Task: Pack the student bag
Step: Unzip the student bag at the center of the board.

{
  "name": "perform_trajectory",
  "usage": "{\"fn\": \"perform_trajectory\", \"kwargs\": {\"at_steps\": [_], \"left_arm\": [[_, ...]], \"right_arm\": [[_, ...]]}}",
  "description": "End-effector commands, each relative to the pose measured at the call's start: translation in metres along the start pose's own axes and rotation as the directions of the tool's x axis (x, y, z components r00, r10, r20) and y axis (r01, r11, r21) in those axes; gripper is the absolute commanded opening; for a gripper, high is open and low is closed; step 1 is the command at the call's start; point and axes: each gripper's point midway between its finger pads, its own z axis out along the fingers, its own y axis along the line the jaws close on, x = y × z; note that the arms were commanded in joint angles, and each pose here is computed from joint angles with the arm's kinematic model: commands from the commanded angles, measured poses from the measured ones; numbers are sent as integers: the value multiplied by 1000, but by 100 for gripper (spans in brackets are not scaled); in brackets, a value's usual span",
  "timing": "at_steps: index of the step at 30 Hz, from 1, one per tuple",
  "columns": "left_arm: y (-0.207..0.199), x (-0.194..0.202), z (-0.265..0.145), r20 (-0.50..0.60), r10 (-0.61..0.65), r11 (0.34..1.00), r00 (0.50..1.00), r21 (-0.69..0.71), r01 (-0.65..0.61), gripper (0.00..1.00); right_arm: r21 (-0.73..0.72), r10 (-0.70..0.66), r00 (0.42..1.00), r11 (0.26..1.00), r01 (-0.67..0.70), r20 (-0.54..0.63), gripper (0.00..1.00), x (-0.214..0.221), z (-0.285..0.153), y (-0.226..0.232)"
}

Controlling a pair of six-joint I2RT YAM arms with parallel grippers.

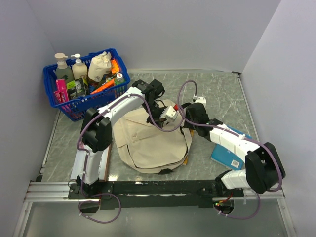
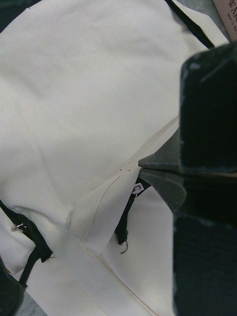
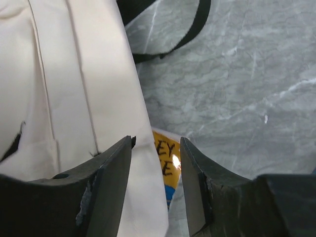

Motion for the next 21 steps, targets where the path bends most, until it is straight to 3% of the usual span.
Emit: {"fn": "perform_trajectory", "kwargs": {"at_steps": [1, 9, 12, 13, 16, 21], "left_arm": [[-19, -24, -11, 75, 6, 1000, 997, 28, -8, 1], [-23, -23, -10, 76, 0, 999, 997, 33, -3, 1], [-24, -23, -10, 74, -1, 999, 997, 34, -1, 1], [-22, -23, -10, 75, 1, 1000, 997, 29, -4, 1], [-23, -24, -11, 74, -1, 1000, 997, 27, -1, 1], [-22, -27, -11, 80, -3, 1000, 997, 25, 1, 1]], "right_arm": [[47, 44, 999, 998, -45, 28, 52, -22, 2, 0], [68, 109, 992, 991, -114, 70, 53, -27, -26, -13], [-114, 93, 992, 990, -82, 89, 52, -31, -44, 13], [-241, 95, 986, 969, -60, 138, 51, -41, -58, 36], [-396, 50, 990, 918, 6, 131, 47, -25, -65, 62], [-416, -8, 1000, 909, 17, 23, 34, 3, -46, 70]]}}
